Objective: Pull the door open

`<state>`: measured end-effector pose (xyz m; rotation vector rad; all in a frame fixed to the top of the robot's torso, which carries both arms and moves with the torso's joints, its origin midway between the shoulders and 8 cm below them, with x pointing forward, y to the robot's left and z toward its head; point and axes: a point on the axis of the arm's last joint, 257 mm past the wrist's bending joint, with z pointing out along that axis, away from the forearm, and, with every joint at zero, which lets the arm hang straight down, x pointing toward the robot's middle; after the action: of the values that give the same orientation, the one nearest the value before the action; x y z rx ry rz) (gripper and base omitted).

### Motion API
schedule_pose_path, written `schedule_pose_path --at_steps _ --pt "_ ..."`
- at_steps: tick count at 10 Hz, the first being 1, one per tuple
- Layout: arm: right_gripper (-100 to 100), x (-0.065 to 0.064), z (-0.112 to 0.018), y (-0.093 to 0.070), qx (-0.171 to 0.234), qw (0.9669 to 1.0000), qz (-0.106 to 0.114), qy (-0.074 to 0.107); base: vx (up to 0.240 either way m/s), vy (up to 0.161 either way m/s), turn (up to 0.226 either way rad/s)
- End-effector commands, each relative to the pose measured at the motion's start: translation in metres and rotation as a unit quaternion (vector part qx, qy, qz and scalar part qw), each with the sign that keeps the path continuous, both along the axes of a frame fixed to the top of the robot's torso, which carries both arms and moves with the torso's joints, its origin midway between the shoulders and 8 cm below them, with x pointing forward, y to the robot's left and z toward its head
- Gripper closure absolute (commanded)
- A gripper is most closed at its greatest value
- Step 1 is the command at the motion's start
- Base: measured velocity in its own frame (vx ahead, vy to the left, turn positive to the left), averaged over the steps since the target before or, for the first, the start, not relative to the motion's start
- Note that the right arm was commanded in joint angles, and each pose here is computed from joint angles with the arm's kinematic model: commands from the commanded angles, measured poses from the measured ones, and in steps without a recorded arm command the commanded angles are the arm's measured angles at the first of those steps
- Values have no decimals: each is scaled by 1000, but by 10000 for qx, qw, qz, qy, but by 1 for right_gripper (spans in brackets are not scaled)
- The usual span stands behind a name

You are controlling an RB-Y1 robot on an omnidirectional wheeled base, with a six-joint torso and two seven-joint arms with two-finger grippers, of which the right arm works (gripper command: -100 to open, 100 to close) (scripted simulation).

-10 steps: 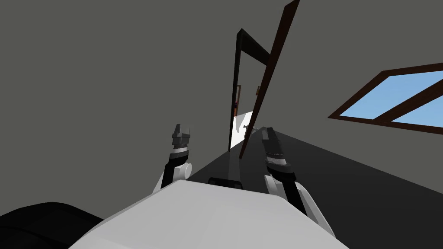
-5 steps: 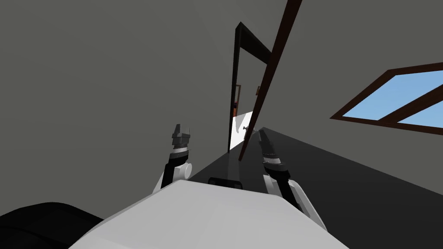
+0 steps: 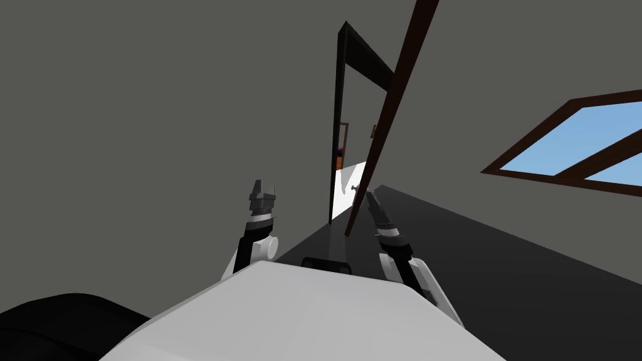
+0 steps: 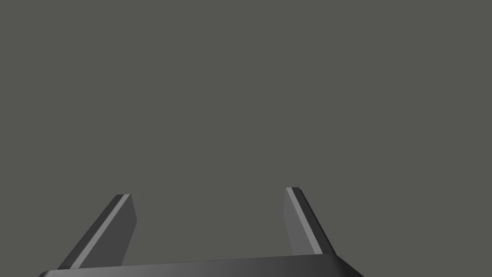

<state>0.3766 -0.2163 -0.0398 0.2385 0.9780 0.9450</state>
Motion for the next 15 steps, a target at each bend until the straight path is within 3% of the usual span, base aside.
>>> schedule_pose_path --at_steps 1,4,8,12,15 --pt "-100 4 -13 5 -258 9996 -31 58 99 -39 -3" --pt "-100 12 -34 15 -731 9972 -68 160 105 -55 -3" --pt "-100 21 -65 29 -1359 9903 -81 294 93 -54 -3" --pt "-100 28 -96 43 -1963 9796 -49 420 102 -52 -2" --pt "-100 31 -120 53 -2391 9697 3 506 99 -53 -3"
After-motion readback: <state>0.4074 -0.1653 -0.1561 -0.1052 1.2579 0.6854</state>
